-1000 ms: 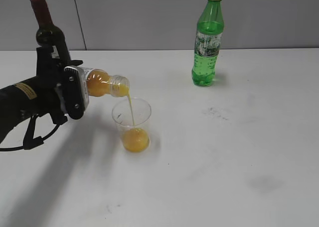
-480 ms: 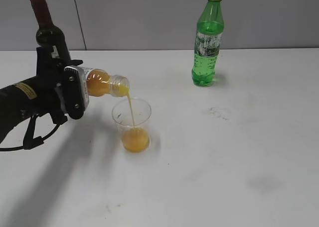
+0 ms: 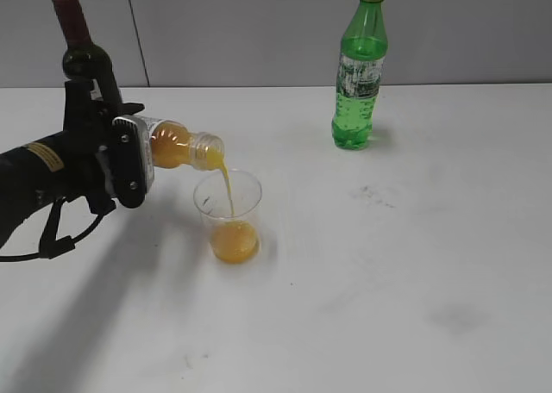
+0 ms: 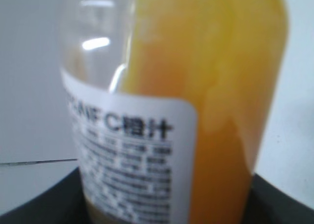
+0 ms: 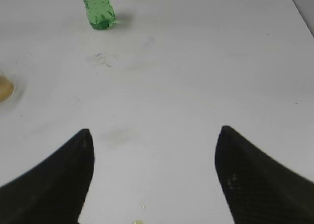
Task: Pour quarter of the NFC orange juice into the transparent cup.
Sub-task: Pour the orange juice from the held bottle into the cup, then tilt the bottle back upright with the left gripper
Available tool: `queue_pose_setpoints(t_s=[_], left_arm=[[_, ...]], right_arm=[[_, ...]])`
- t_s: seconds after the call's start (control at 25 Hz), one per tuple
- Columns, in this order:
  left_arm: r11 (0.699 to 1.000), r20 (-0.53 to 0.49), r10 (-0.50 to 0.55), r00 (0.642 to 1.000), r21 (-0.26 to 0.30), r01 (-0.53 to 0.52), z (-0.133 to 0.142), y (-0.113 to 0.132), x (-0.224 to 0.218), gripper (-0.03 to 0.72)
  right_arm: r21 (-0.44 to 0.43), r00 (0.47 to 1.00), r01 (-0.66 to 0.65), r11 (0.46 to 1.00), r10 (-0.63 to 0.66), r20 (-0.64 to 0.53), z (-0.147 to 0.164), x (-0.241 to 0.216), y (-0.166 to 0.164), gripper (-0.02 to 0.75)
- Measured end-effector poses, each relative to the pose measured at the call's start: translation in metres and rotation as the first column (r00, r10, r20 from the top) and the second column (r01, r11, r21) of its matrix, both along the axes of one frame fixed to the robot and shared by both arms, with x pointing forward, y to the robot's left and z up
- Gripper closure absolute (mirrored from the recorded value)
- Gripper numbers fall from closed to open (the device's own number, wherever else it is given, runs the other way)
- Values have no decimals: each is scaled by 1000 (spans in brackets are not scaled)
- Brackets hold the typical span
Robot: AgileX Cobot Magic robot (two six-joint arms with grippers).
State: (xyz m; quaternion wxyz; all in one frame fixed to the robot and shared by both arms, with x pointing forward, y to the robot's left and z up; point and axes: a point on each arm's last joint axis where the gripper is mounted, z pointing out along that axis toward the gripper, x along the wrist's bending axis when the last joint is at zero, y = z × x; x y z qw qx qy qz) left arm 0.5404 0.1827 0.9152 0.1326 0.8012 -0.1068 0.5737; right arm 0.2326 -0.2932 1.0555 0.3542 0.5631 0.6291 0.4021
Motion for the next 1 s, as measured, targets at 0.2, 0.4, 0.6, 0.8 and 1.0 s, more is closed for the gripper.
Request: queue_pose_setpoints(t_s=[0.2,0.4,0.6,0.8,1.0], left_arm=[[1000,0,0,1000,0,0,0,0,0,223],[1000,0,0,1000,1,0,0,0,0,223],[1000,0,0,1000,1,0,0,0,0,223],[1000,0,0,1000,1,0,0,0,0,223],[1000,1,0,1000,0,0,0,0,0,223]], right_arm=[[0,1000,0,1000,0,0,0,0,0,148],[0,1000,0,1000,0,0,0,0,0,148],[0,1000,0,1000,0,0,0,0,0,148],[0,1000,0,1000,0,0,0,0,0,148],[0,1000,0,1000,0,0,0,0,0,148]])
